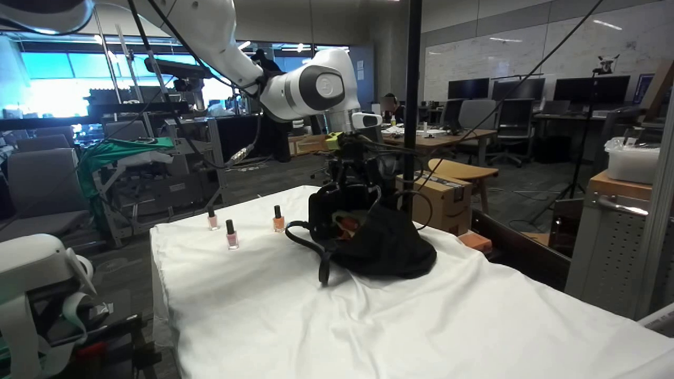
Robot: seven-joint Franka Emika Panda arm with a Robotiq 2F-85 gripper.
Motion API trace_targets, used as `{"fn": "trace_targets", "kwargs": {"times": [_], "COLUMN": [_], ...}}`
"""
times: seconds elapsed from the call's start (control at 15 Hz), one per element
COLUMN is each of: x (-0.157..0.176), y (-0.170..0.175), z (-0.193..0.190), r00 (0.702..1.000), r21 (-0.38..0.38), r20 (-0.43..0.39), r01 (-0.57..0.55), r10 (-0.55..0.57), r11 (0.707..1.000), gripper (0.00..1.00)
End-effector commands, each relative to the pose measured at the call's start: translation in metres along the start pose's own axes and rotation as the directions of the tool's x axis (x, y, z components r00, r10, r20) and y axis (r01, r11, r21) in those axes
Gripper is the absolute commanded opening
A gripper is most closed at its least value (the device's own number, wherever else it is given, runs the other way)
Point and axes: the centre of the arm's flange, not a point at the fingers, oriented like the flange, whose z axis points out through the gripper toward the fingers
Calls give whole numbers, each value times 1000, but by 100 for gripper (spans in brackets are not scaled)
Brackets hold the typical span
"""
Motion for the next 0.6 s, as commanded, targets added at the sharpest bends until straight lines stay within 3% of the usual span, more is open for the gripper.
{"fn": "trace_targets", "kwargs": {"times": [0.0, 0.53], "x": [-32, -123], "y": [-2, -26], "z": [-23, -36], "r00": [998, 980], "r21": [45, 109], "r20": [68, 199], "r01": [-2, -16], "r10": [-1, -6], "r11": [999, 994], "gripper": [100, 100]}}
